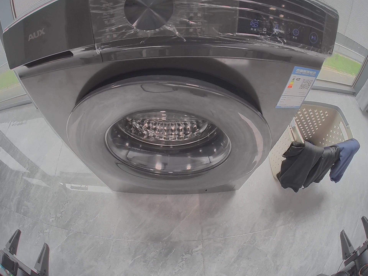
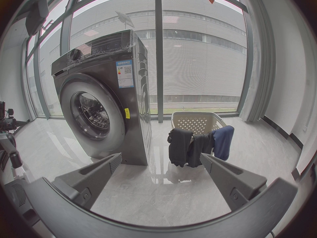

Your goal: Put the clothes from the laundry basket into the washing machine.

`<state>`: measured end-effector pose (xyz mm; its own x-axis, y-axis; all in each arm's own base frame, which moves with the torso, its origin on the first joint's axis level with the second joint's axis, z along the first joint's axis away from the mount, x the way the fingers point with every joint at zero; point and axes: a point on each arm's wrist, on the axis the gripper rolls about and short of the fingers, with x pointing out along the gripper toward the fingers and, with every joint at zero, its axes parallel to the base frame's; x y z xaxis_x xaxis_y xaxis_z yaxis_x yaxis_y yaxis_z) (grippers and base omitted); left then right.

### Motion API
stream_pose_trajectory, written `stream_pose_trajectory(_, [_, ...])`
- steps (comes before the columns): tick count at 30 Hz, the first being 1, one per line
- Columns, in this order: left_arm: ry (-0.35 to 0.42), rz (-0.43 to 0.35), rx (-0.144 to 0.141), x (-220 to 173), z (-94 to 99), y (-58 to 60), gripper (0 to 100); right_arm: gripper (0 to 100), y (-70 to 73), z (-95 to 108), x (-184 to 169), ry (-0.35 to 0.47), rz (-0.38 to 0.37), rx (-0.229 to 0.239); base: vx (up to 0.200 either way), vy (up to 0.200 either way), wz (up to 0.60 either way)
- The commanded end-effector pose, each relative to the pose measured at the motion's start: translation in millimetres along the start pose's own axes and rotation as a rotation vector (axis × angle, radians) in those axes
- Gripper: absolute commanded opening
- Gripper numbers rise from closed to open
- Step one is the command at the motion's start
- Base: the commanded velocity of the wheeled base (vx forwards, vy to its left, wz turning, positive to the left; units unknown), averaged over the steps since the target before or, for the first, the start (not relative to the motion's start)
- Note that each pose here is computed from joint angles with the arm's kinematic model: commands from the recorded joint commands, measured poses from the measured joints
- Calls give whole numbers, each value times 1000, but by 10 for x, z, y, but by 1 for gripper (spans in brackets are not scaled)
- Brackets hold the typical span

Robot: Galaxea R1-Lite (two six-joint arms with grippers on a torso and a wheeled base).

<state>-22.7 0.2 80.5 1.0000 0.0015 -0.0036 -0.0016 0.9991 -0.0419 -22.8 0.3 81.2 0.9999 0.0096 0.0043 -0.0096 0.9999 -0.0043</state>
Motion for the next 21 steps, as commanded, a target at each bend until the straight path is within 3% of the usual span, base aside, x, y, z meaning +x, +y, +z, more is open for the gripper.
stream_pose_trajectory(1, [7, 0, 1, 5, -42, 2, 100, 100, 0, -52, 0, 0, 0, -3, 0, 0, 0])
stream_pose_trajectory(13, [7, 0, 1, 5, -42, 2, 100, 100, 1, -51, 0, -2, 6, -3, 0, 0, 100])
stream_pose_trajectory(18, [7, 0, -1, 5, -42, 2, 100, 100, 1, -51, 0, -2, 7, -2, 0, 200, 0])
stream_pose_trajectory(21, [7, 0, 1, 5, -42, 2, 100, 100, 1, -51, 0, -2, 6, -2, 0, 0, 0])
